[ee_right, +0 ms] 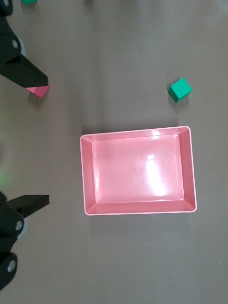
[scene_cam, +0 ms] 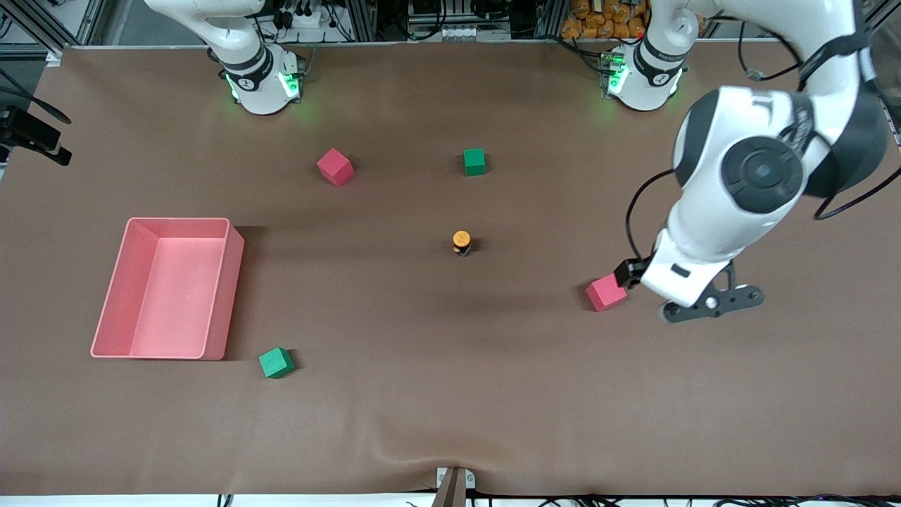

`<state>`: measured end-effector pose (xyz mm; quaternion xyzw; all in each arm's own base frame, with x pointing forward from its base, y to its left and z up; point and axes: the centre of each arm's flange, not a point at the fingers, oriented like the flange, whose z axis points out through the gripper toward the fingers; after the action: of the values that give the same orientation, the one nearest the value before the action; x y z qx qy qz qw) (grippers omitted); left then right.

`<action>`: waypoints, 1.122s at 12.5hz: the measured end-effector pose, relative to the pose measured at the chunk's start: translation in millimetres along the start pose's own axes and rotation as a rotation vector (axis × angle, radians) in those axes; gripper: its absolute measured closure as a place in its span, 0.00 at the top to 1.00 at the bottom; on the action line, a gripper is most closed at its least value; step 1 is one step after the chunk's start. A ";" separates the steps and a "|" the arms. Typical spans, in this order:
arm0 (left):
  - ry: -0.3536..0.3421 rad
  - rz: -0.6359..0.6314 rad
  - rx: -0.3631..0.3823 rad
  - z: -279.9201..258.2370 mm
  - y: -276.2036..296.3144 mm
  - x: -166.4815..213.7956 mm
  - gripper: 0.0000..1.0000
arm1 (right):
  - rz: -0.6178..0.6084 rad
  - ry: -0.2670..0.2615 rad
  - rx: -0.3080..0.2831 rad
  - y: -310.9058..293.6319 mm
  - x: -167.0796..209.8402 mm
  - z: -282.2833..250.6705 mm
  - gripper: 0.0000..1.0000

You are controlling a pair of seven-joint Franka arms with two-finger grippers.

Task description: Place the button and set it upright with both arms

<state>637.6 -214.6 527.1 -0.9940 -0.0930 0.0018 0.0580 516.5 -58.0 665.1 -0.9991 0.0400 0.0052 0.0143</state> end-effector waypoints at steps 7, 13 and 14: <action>-0.042 -0.036 -0.053 -85.0 -99.8 -26.8 1.00 | 0.001 0.000 0.000 0.7 0.0 -0.2 1.00; -0.097 -0.019 -0.131 -90.6 -152.4 -30.4 1.00 | 0.001 0.001 0.000 0.7 0.0 -0.3 1.00; -0.104 -0.023 -0.127 -97.6 -158.5 -39.9 1.00 | 0.001 0.001 0.000 0.6 0.0 -0.3 1.00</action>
<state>570.5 -78.5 642.1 -0.9931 -0.1071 0.0469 -0.0099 516.4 -58.6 665.3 -0.9991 0.0405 0.0049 0.0140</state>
